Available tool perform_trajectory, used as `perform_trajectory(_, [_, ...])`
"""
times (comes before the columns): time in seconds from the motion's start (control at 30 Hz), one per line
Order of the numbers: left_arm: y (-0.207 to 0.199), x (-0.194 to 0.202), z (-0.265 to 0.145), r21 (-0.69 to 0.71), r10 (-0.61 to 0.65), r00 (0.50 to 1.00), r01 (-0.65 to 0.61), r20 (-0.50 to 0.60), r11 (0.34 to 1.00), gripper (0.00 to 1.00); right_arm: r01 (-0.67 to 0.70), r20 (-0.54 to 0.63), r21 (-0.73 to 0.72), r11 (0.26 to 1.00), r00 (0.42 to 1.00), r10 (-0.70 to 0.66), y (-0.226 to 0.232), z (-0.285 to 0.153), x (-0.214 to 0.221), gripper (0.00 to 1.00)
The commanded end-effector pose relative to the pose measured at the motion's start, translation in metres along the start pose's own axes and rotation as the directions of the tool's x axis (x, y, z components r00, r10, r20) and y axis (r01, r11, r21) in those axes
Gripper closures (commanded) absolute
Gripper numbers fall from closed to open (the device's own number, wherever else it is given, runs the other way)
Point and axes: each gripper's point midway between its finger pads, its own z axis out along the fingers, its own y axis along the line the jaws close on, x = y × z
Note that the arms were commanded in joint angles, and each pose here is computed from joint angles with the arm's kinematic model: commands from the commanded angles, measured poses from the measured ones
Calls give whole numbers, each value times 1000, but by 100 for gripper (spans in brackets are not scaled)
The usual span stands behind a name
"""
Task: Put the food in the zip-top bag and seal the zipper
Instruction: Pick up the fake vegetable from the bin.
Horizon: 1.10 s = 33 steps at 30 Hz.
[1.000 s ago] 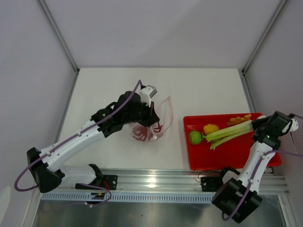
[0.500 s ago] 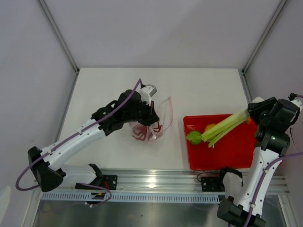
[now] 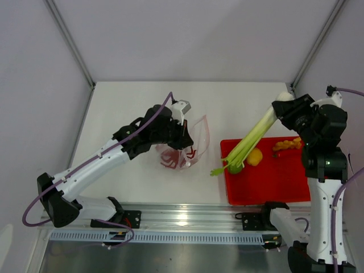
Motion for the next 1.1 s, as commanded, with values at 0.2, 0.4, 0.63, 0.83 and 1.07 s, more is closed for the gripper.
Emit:
perform_trajectory(0.2, [-15,-20,-11,49,-8,999,5,43,999,100,14,227,-117,993,974,13,83,23,-41,100])
perform_trajectory(0.4, [-16,-21,-12,56,-13,999,10,40,998,99,48,274,-98,994,962,-19,111,46,-28,100])
perform_trajectory(0.63, [-14,-18,-13,49,-8,999,6,35,999,99,55,317,-88,995,948,-24,124,57,-32,100])
perform_trajectory(0.83, [-14,-16,-10,50,-12,1000,10,29,999,100,60,338,-79,995,941,-30,128,61,-38,100])
perform_trajectory(1.07, [-11,-18,-8,35,-12,999,10,38,999,99,37,328,-117,992,945,4,138,60,-39,100])
